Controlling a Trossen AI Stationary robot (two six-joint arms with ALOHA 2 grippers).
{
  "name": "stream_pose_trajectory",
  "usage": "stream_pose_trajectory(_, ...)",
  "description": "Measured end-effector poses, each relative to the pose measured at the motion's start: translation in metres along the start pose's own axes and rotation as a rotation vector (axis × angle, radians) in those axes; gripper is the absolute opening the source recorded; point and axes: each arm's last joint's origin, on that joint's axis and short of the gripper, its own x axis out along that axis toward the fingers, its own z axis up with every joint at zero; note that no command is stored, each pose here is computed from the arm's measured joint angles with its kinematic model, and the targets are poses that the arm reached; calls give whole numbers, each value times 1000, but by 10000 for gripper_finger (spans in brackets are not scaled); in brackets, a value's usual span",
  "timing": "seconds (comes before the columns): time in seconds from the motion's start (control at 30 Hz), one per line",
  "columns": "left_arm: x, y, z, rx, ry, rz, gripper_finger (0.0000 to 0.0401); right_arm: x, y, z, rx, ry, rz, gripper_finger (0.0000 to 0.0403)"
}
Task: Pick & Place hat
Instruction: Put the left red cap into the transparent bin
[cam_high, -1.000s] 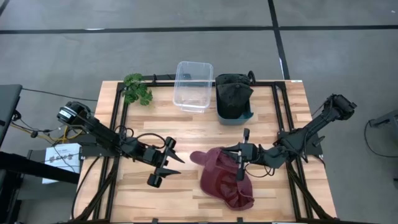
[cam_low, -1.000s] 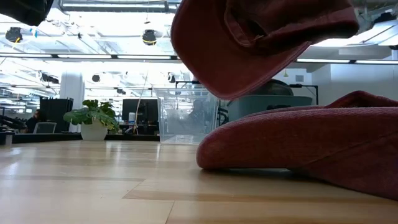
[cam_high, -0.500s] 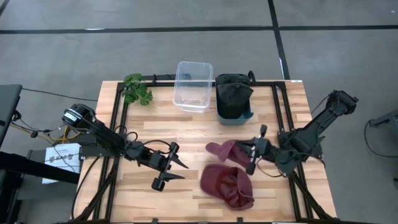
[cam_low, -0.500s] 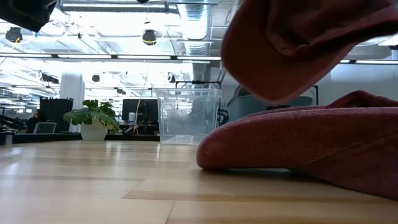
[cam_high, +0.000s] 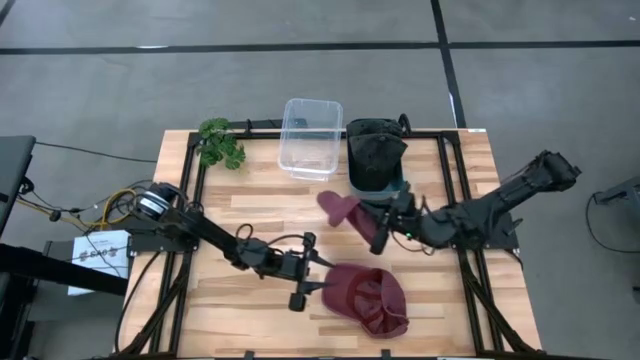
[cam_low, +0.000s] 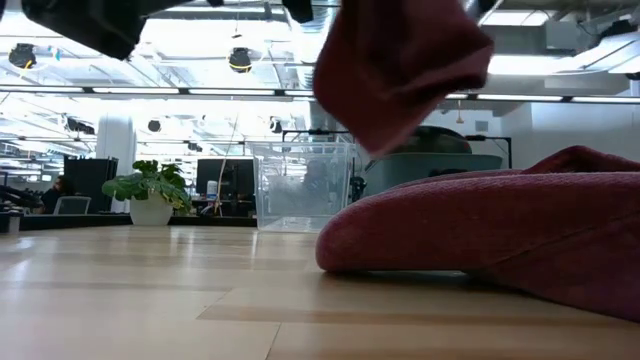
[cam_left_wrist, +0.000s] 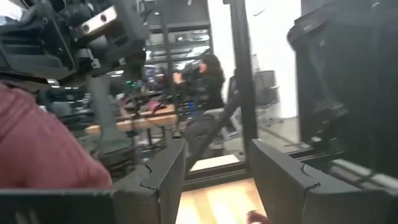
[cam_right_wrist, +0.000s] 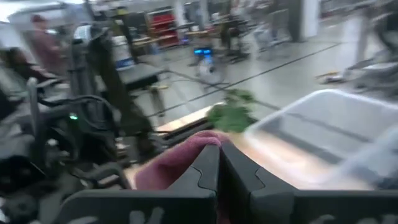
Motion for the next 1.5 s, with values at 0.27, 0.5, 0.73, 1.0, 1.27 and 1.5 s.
stream_pose_trajectory(0.27, 6, 9, 1, 92, 55, 225, 176, 21, 25, -7, 37, -30, 241, 0)
stream_pose_trajectory(0.5, 4, 14, 10, 192, 99, 358, 176, 25, 49, 12, -25, -41, 313, 0)
stream_pose_trajectory(0.73, 3, 16, 11, 253, 122, 400, 176, 32, 71, 18, -164, 1, 306, 0)
stream_pose_trajectory(1.0, 3, 10, 12, 199, 88, 326, 176, 53, 71, 24, -443, 63, 47, 0)
stream_pose_trajectory(1.27, 2, 0, 9, 28, 70, 184, 176, 77, 42, 4, -561, 166, -264, 0)
stream_pose_trajectory(1.5, 0, -5, 2, 43, 145, 181, 173, 68, 31, -10, -621, 274, -358, 0)
